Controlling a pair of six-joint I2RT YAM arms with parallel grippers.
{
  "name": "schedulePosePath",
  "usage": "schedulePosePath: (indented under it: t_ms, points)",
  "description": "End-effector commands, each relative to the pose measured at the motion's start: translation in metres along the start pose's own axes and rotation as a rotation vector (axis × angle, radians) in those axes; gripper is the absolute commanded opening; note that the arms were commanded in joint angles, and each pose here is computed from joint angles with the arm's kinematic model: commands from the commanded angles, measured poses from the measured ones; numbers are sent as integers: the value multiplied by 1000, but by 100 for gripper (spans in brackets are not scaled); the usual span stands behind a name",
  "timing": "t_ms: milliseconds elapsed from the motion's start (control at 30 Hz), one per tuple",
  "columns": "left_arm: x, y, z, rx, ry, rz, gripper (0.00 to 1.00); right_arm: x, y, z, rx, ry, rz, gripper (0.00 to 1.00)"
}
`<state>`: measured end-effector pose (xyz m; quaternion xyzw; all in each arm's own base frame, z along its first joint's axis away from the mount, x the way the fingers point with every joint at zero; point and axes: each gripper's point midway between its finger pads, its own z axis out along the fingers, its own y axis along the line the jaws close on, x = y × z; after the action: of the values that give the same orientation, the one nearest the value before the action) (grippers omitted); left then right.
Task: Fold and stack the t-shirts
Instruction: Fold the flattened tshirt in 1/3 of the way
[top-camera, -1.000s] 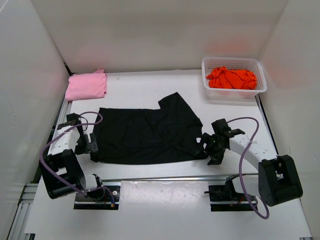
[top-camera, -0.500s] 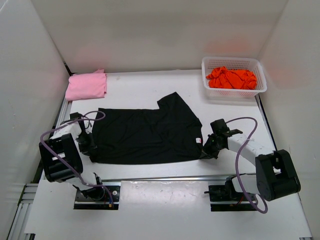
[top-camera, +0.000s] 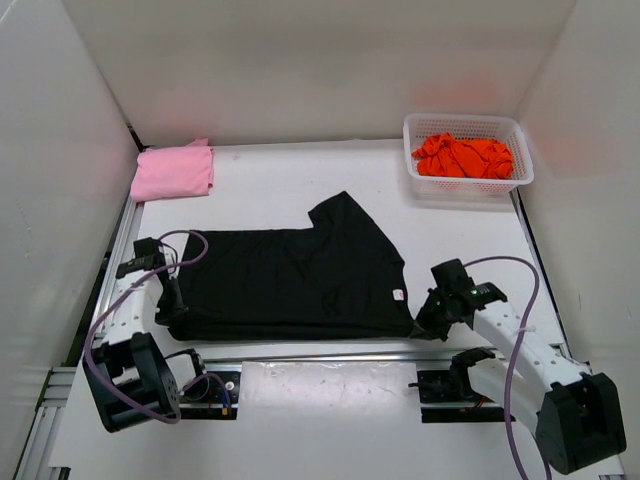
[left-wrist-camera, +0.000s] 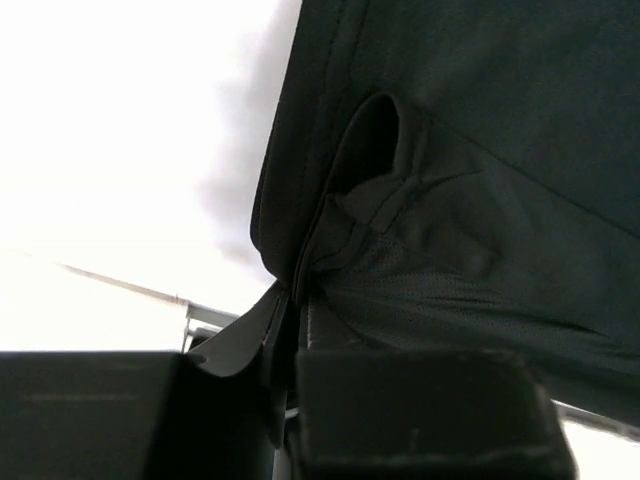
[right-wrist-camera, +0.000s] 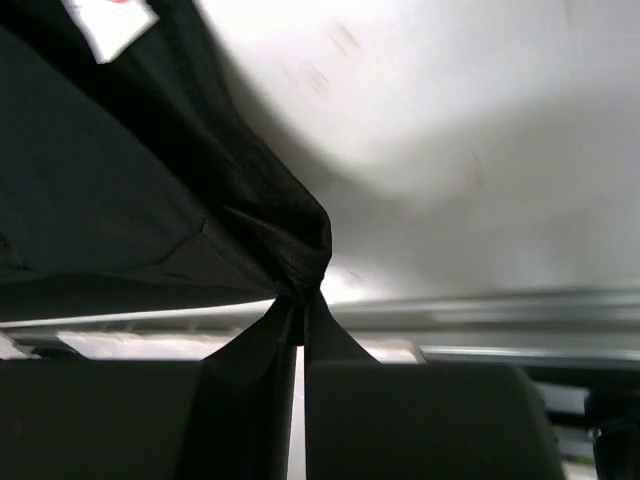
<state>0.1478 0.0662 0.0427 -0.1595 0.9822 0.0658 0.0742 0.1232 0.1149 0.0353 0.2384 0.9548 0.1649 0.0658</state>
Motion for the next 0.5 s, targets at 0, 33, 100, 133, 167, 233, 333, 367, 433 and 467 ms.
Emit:
schedulePosePath:
  t_ms: [0, 33, 100, 133, 167, 233, 333, 367, 433, 467]
  points:
    - [25, 15, 1, -79, 54, 11, 20, 29, -36, 2, 123, 70, 82, 0]
    - [28, 16, 2, -90, 54, 11, 20, 29, -36, 2, 123, 70, 82, 0]
    - [40, 16, 7, -90, 77, 15, 23, 32, -40, -1, 136, 68, 83, 0]
    - [42, 16, 7, -90, 72, 14, 23, 32, -40, -1, 136, 68, 83, 0]
    - [46, 18, 9, -102, 74, 15, 24, 35, -44, -1, 147, 76, 95, 0]
    - [45, 20, 8, -112, 63, 13, 28, 40, -48, 0, 156, 85, 88, 0]
    - [48, 19, 9, -112, 72, 15, 46, 45, -54, 3, 161, 100, 91, 23]
    - [48, 19, 9, -112, 72, 15, 57, 45, -54, 3, 161, 100, 91, 40]
    - [48, 23, 9, -133, 72, 16, 78, 48, -58, 1, 171, 109, 84, 72]
    - [48, 25, 8, -142, 72, 16, 88, 50, -59, 1, 178, 115, 86, 77]
